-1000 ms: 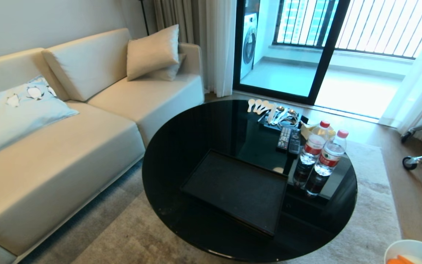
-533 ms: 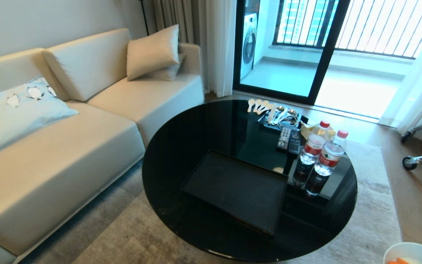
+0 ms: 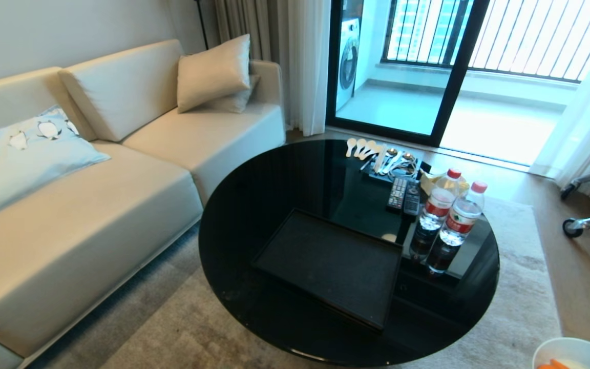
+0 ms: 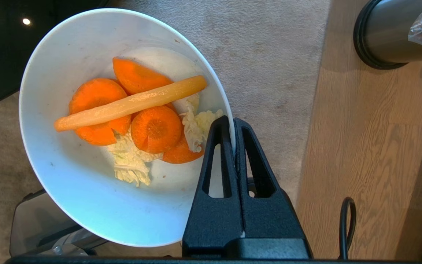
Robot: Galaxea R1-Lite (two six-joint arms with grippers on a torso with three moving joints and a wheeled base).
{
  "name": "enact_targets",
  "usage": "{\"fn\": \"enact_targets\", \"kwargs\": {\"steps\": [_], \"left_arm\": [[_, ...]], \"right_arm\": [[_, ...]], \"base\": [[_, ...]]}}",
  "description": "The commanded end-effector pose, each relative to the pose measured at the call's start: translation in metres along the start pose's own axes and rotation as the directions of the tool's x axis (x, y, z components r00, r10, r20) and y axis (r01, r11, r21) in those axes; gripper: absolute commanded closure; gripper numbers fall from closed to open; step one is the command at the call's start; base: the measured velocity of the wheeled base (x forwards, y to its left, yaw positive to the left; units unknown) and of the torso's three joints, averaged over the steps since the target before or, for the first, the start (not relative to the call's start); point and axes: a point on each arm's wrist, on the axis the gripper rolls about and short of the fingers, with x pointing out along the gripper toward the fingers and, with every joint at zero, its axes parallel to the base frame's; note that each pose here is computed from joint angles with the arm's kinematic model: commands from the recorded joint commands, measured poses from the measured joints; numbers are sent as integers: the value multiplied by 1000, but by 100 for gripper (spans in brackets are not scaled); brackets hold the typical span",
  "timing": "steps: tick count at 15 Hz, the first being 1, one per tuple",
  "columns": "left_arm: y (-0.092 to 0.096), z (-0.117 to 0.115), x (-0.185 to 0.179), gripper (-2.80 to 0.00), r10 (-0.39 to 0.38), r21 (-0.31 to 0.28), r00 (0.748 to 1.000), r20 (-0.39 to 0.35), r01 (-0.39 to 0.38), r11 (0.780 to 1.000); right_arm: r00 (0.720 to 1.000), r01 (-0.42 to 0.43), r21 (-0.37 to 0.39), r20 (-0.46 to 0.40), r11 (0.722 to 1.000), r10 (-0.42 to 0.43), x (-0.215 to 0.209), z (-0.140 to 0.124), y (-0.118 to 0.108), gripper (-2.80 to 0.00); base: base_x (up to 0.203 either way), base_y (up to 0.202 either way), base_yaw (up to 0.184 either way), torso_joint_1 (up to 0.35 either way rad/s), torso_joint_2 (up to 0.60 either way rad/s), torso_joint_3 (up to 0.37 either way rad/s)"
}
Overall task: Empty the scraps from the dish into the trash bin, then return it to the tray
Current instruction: Move the bowl over the trash can
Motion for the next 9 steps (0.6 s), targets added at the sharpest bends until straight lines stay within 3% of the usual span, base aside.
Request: {"fn": "enact_targets", "kwargs": {"steps": [1,9], "left_arm": [[0,0,0,0,0,-1,1000,1,0,1000],[0,0,0,0,0,-1,1000,1,0,1000]], "right_arm": [[1000,5,-2,-14,1000,-5,2,1,1,0],[996,-84,12,-27,996,85,1,1,3,0]], "base": [[0,0,0,0,0,0],[0,0,0,0,0,0]]}}
